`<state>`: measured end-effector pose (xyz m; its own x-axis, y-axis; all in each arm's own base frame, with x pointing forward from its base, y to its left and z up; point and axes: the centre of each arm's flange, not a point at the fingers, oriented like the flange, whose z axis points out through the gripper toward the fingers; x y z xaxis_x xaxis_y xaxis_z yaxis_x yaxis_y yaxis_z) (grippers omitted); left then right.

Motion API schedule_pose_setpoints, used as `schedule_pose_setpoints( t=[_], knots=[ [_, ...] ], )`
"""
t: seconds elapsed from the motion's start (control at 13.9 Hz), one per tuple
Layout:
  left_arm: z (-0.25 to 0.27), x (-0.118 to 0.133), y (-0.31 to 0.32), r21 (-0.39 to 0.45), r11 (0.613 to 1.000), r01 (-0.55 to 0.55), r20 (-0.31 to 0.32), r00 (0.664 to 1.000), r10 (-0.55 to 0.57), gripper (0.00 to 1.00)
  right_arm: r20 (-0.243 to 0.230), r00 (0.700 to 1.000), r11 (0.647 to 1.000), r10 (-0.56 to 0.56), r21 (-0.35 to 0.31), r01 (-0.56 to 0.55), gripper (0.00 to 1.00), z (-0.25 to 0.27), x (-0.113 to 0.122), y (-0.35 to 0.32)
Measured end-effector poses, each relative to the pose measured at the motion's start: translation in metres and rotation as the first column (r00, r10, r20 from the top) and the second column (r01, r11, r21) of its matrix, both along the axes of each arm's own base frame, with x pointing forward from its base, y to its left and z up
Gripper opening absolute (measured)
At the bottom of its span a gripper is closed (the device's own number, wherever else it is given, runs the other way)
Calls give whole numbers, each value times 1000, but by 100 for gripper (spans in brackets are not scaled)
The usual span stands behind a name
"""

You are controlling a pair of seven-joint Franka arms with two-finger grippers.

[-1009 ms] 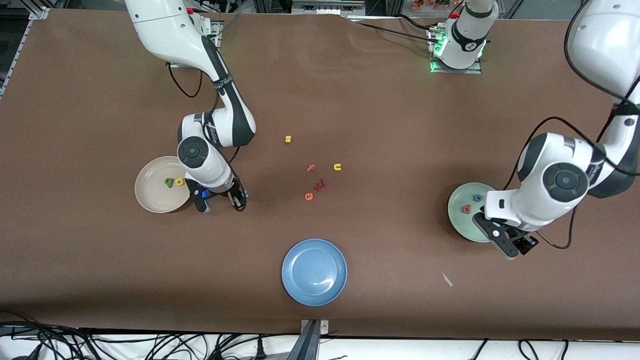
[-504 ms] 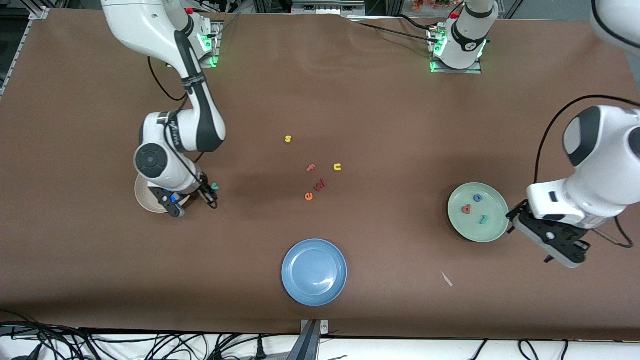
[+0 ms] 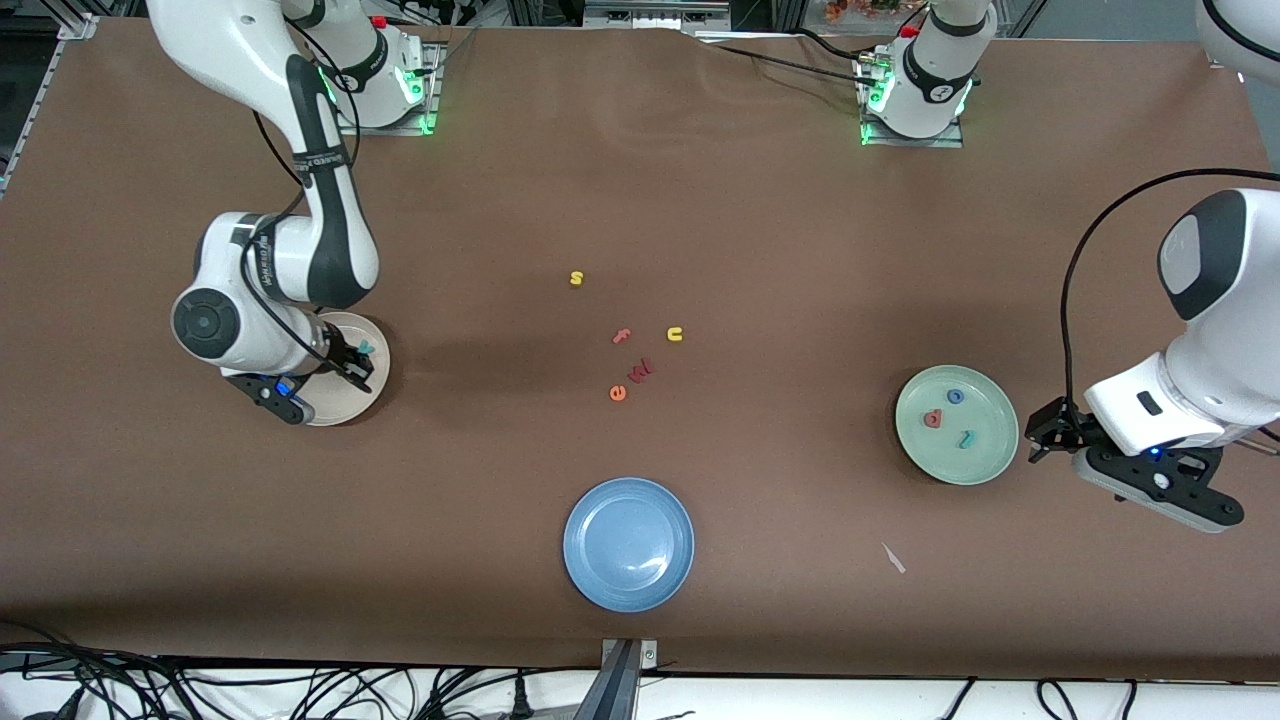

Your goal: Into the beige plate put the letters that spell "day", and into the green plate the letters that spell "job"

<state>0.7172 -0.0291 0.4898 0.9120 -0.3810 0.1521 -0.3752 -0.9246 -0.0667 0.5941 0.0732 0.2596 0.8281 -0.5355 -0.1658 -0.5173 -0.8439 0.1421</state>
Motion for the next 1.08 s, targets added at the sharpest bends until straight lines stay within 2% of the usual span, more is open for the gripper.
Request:
schedule_pose_setpoints(
  t=[0.22,0.5,0.65,0.72,0.86,1.08],
  knots=[
    [20,-25,-3,-41,992,-118,-139,984,112,100,37,997,998,62,-2,-62,15,-11,-10,-34],
    [41,-59,-4,32,987,-155,-281,947,158,100,67,994,996,86,-26,-85,13,-30,-16,-46],
    [48,-71,-5,66,979,-193,-326,923,204,100,78,988,991,131,-24,-129,29,-27,-12,-45],
    [51,-76,-7,78,975,-206,-338,915,221,100,84,978,982,189,-17,-188,38,-24,-8,-43],
    [55,-79,-9,89,970,-227,-340,908,243,100,100,954,959,282,-7,-283,58,-14,1,-40],
    [57,-80,-6,92,967,-238,-337,906,255,100,81,946,949,313,15,-315,90,-3,7,-35]
  ],
)
